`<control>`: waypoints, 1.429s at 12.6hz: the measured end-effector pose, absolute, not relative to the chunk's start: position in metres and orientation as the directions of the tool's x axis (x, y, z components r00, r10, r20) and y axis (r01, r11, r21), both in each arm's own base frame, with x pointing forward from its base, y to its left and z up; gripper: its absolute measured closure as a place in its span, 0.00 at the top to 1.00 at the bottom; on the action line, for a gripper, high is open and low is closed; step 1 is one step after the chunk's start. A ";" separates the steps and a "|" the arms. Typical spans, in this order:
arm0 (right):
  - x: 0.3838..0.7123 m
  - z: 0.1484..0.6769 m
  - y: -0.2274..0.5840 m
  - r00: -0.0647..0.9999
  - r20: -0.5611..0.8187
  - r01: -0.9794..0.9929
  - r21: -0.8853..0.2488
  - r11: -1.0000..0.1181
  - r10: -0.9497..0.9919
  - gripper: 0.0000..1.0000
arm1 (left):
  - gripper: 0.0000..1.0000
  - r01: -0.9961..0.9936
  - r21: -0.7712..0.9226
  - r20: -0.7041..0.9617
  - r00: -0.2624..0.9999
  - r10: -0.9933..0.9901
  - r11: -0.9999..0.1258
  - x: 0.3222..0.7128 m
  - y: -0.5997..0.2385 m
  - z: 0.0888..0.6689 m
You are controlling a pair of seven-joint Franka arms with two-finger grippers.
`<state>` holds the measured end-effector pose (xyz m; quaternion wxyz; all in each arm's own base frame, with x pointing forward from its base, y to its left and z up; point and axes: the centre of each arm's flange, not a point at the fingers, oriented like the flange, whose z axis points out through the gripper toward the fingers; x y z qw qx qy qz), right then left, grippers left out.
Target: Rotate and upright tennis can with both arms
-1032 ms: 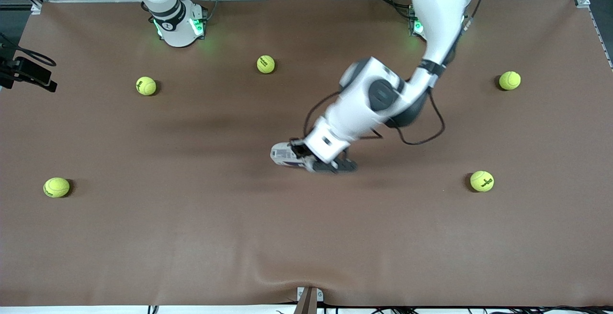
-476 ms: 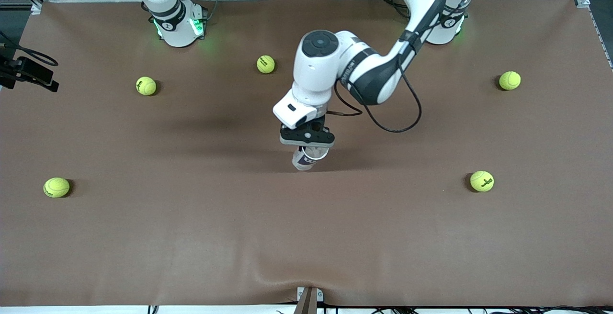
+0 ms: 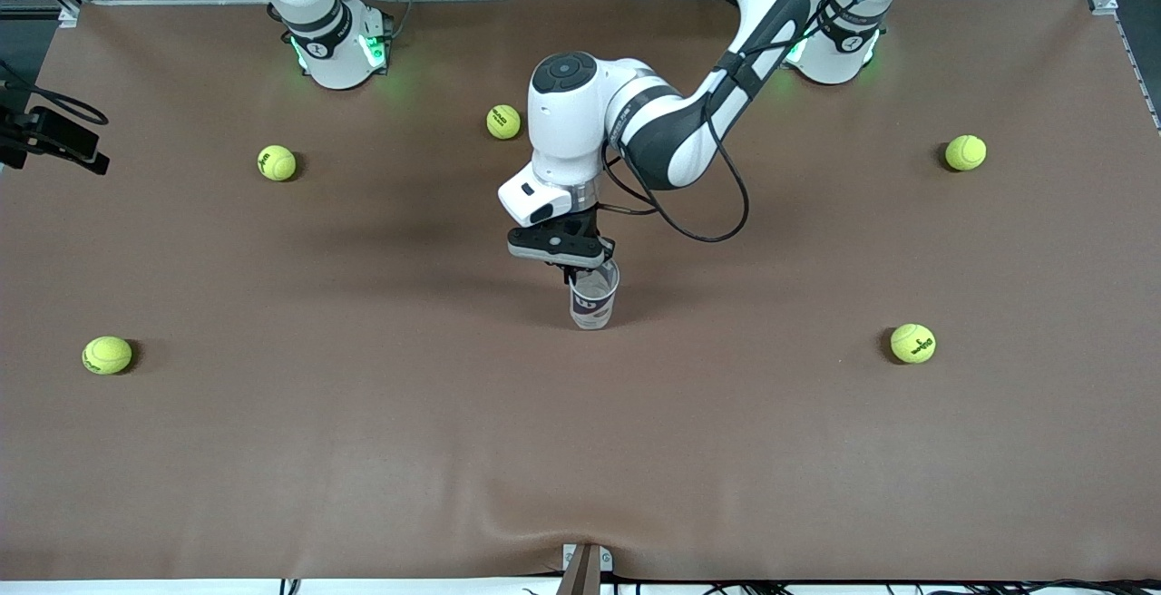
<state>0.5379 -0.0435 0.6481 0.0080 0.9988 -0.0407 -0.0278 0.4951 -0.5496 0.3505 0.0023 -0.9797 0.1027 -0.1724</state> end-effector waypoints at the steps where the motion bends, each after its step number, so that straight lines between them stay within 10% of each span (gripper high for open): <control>1: 0.538 0.648 -0.044 0.995 -0.055 -0.081 0.018 -0.997 -0.082 1.00 | 0.11 -0.201 -0.044 0.333 0.921 -0.204 -0.979 0.495 -0.549 0.347; 9: 0.538 0.648 -0.040 0.996 -0.055 -0.075 0.018 -0.997 -0.076 1.00 | 0.97 -0.127 -0.058 0.365 0.920 -0.139 -0.990 0.511 -0.537 0.427; 18: 0.539 0.648 -0.037 0.996 -0.053 -0.069 0.018 -0.997 -0.070 1.00 | 1.00 0.025 0.000 0.189 0.982 0.024 -1.000 0.598 -0.264 0.603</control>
